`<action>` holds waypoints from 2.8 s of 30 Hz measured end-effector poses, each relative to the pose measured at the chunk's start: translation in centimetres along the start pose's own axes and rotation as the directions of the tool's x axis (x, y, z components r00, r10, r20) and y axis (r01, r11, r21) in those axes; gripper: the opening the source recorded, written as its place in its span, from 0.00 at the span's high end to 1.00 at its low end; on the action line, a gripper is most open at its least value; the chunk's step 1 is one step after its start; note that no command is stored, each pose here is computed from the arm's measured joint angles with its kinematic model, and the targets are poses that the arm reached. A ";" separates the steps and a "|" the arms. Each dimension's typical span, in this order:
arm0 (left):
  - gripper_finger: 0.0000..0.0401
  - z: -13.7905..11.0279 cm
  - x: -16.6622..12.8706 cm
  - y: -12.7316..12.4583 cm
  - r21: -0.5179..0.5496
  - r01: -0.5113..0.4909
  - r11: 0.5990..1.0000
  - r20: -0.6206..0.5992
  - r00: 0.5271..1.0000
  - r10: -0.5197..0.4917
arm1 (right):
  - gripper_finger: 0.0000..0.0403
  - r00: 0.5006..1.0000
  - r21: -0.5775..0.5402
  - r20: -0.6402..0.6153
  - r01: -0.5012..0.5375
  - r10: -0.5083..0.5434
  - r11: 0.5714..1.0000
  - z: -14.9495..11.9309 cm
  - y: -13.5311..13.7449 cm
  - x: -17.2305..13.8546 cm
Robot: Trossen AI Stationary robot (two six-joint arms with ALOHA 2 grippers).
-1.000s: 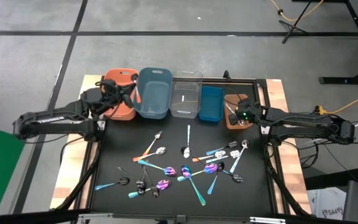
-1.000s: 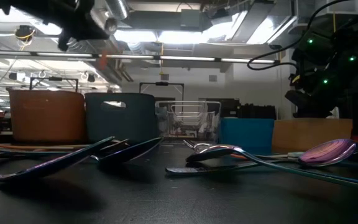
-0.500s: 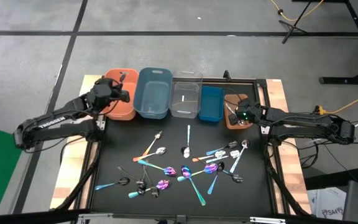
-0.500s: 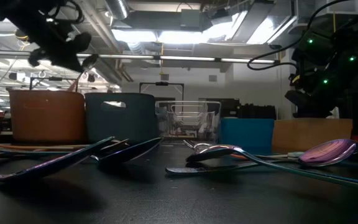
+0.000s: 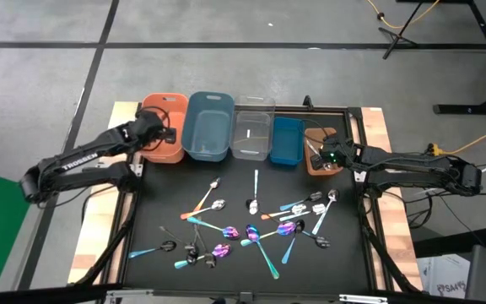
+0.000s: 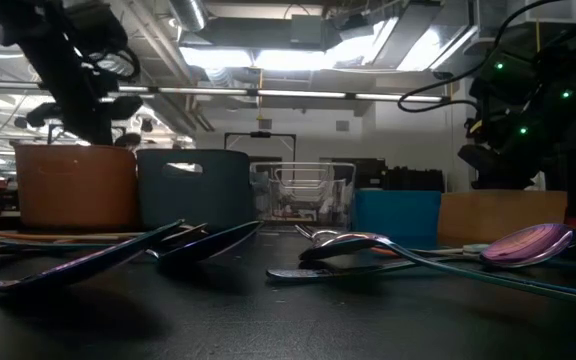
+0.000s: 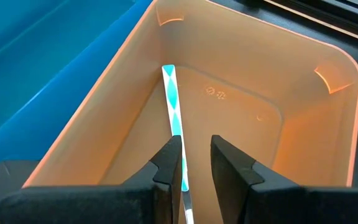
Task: Sort silverware by color (type)
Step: Put the orange spoon into the left orange bin, then put the white and blue spoon into the right orange bin
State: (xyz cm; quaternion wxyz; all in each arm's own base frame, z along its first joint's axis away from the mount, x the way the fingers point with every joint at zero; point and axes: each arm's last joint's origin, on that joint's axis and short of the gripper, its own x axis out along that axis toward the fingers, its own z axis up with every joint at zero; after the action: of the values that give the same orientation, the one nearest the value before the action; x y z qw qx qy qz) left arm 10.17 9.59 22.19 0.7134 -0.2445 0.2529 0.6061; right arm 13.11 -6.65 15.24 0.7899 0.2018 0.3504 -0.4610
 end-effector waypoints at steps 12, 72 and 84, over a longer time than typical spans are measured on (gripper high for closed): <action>1.00 -0.2 2.1 -0.3 0.030 -0.086 0.996 -0.082 0.993 0.088 | 0.82 1.000 0.000 0.000 0.000 0.000 1.000 0.0 0.0 0.0; 0.82 -0.2 2.3 -0.4 0.035 -0.096 0.995 -0.086 0.991 0.099 | 0.82 0.970 -0.174 -0.076 -0.242 0.232 0.955 3.2 1.4 -2.5; 0.82 -0.2 2.3 -0.4 0.034 -0.096 0.995 -0.087 0.991 0.099 | 0.82 0.824 -0.156 -0.108 -0.567 0.556 0.809 7.1 2.9 -6.2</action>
State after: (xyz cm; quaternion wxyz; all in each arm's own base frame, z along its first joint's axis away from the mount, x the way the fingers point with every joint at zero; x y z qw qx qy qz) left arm 10.87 11.05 20.53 0.6746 -0.2477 0.3049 0.6250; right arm 16.22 -6.13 24.55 0.8954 0.2368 0.3379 -0.1675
